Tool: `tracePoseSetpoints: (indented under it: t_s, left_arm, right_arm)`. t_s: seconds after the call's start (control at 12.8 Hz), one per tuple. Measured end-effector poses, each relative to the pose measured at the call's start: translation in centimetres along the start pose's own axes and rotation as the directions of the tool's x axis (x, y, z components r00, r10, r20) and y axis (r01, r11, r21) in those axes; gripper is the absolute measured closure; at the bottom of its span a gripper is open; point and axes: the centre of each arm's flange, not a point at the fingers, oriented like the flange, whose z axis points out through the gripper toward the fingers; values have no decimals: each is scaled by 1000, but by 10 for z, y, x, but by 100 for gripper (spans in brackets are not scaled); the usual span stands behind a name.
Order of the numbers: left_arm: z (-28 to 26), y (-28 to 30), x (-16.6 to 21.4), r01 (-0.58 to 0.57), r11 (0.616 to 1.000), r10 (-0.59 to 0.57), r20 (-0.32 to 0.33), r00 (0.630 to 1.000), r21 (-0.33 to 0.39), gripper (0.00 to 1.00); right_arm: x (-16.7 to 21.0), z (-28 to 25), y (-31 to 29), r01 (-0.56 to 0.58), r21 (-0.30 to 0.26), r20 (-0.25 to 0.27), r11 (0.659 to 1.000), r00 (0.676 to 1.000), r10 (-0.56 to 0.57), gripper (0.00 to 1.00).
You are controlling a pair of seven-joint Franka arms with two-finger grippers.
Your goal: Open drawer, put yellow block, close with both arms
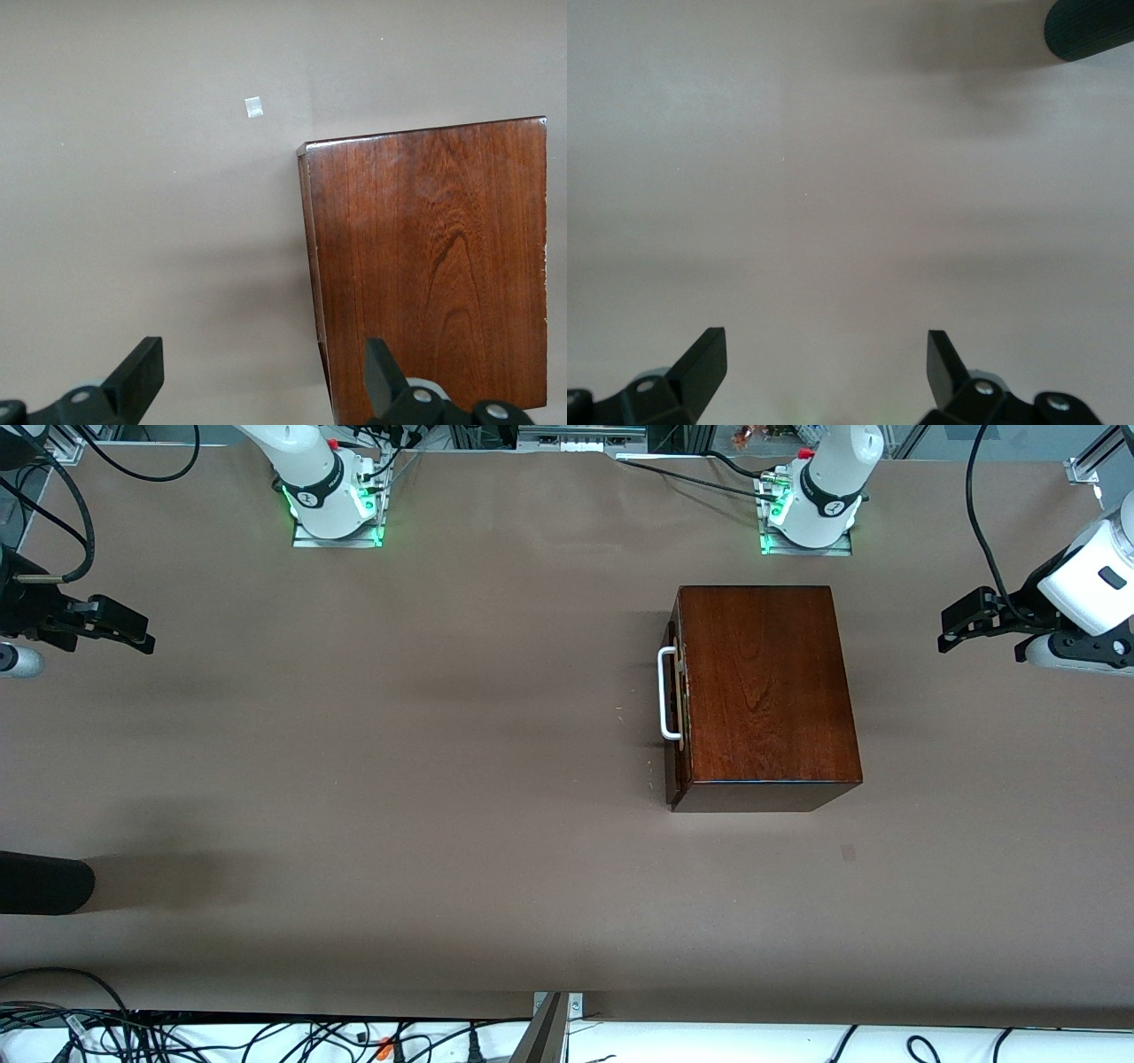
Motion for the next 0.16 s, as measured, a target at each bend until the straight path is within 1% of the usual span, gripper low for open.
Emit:
tracePoseSetpoints:
  t_s: [0.16]
  left_arm:
    - [-1,0,0,-1,1000,1,-3,1000,0,0]
  right_arm:
    - [0,0,0,0,0,0,1000,1000,0,0]
